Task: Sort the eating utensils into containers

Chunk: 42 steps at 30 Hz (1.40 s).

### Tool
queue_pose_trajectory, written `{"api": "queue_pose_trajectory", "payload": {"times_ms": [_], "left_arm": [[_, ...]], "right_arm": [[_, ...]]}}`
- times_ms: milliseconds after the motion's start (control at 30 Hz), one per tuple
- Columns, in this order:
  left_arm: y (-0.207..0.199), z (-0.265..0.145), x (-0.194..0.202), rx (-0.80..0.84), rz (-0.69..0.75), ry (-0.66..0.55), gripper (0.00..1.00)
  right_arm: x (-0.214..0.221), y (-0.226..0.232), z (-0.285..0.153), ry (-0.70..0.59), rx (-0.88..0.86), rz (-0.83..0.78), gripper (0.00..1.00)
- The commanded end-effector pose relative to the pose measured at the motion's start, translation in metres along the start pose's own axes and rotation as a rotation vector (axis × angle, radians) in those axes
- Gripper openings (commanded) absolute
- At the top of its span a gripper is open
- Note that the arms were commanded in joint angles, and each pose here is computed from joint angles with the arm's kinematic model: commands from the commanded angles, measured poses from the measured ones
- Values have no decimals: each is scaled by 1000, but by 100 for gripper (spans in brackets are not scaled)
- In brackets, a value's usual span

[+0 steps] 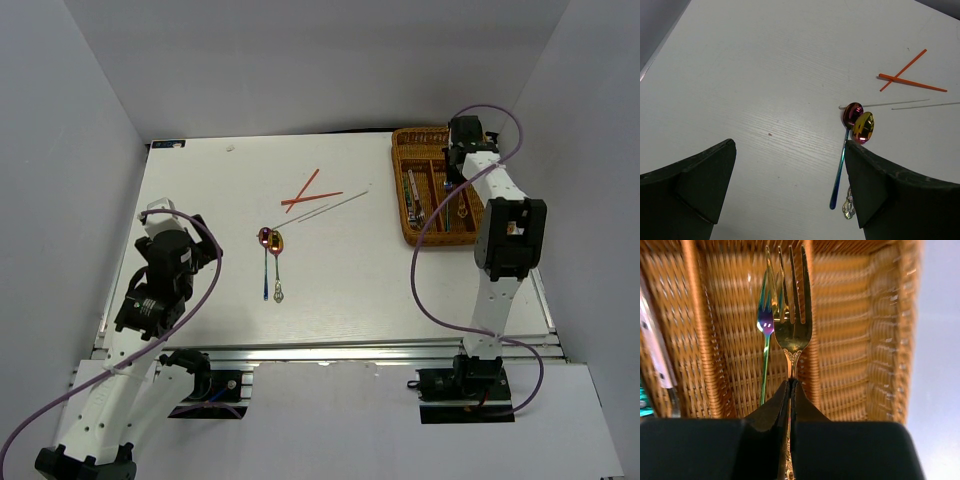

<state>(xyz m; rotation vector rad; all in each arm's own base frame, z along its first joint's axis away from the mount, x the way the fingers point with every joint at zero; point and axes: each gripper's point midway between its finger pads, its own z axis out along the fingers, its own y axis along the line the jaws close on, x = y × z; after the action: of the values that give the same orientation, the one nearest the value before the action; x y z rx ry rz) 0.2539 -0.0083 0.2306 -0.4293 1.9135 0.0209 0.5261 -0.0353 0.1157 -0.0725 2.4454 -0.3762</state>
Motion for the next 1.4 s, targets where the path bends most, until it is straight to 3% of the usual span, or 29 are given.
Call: {"api": "queue_pose_trajectory", "payload": {"times_ms": [0,100,267,300,333,367,533,567,600,733,767,800,833,867,900,933,1000,1267,1367], "left_arm": [[-4,1,0,16,5,1,98],[-4,2,2,14,8,9,98],[-5,2,2,21,13,11,98],[-6,3,3,24,16,15,98],[-10,5,6,38,28,33,98],[-12,9,9,36,41,53,98],[-31,23,25,61,54,175,98],[-41,25,24,92,42,189,98],[-49,31,30,107,21,225,98],[-79,51,43,154,-8,312,98],[-84,55,48,155,2,334,98],[-92,59,45,155,1,337,98],[-99,64,61,144,38,388,98],[-105,67,67,142,57,402,98],[-112,78,82,99,113,431,96],[-114,77,83,103,117,432,95],[-108,91,105,41,168,481,88],[-106,118,163,30,260,594,70],[-103,125,173,7,280,616,55]], "right_arm": [[2,-1,0,13,-21,-14,0],[-10,3,-4,-21,-52,10,0],[-19,5,-9,-28,-76,34,25],[-23,4,-13,-38,-79,42,35],[-24,3,-19,-47,-81,53,61],[-25,3,-22,-52,-82,57,66],[-30,5,-49,-73,-117,112,66],[-36,5,-67,-98,-125,131,74],[-38,17,-81,-109,-149,162,88],[-38,54,-157,-247,-165,144,89],[-43,53,-195,-349,-177,180,89],[-24,80,-191,-364,-237,217,89],[-17,99,-203,-370,-372,336,89],[-13,108,-231,-426,-505,349,89],[38,158,-249,-394,-852,301,89],[35,155,-261,-411,-868,332,89],[69,169,-261,-331,-906,337,89],[129,152,-286,-362,-841,304,89],[143,149,-290,-361,-849,297,89]]}}
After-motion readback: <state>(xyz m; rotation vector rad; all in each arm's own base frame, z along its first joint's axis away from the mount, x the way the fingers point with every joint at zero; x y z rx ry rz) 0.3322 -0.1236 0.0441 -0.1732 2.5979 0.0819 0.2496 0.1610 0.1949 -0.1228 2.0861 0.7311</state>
